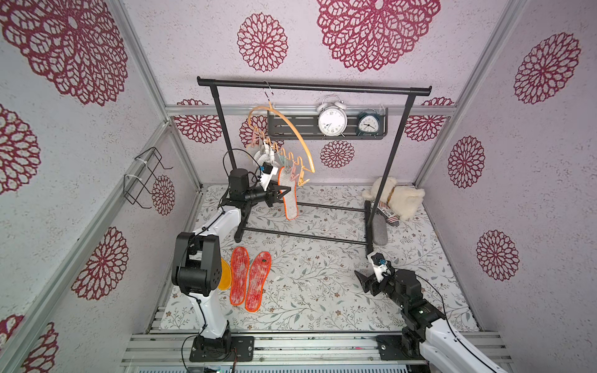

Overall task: Take the shoe insoles off the hanger
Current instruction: Remove the insole from the hanger.

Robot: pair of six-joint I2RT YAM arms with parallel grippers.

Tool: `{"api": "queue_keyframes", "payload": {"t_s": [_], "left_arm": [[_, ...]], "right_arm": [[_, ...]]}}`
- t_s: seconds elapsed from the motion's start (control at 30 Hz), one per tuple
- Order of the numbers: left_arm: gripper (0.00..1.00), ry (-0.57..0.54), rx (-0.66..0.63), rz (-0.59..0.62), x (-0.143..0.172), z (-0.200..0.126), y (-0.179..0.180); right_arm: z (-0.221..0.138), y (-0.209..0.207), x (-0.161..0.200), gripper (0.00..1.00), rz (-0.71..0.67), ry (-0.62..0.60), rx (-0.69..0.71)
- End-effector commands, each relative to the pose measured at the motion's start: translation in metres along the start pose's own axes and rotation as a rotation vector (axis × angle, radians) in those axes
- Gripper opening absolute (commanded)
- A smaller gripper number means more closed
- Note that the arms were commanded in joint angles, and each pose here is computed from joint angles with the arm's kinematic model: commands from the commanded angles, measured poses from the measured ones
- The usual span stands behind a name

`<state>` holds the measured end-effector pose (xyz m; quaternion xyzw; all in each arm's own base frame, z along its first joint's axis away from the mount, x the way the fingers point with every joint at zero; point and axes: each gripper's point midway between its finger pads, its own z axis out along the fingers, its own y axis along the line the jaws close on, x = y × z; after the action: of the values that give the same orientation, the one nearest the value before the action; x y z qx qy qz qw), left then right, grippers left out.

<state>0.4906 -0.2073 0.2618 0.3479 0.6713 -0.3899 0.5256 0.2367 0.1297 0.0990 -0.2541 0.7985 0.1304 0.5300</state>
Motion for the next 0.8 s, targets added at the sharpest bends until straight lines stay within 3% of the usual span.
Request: {"api": "queue_keyframes", "payload": {"t_s": [0.0, 0.1, 0.2, 0.3, 0.5, 0.77], "left_arm": [[0.07, -0.013, -0.055, 0.03, -0.008, 0.0, 0.013], [0.0, -0.02, -0.063, 0.033, -0.014, -0.002, 0.014], [0.0, -0.019, -0.064, 0.024, -0.014, -0.005, 0.013], [0.0, -0.017, -0.053, 0.01, -0.011, -0.01, 0.012], [0.0, -0.005, -0.038, 0.0, -0.007, -0.018, 0.009], [0.0, 0.046, 0.015, -0.029, 0.002, -0.025, -0.006]], "right_arm": [[-0.003, -0.005, -0.027, 0.84, -0.018, -0.076, 0.018], [-0.004, -0.006, -0.029, 0.83, -0.014, -0.079, 0.022], [-0.005, -0.01, -0.035, 0.83, -0.003, -0.085, 0.043], [-0.007, 0.002, -0.056, 0.79, -0.029, -0.114, -0.034], [0.008, 0.022, -0.135, 0.75, 0.047, -0.224, -0.215], [0.062, 0.046, -0.254, 0.72, -0.06, -0.329, -0.487]]}}
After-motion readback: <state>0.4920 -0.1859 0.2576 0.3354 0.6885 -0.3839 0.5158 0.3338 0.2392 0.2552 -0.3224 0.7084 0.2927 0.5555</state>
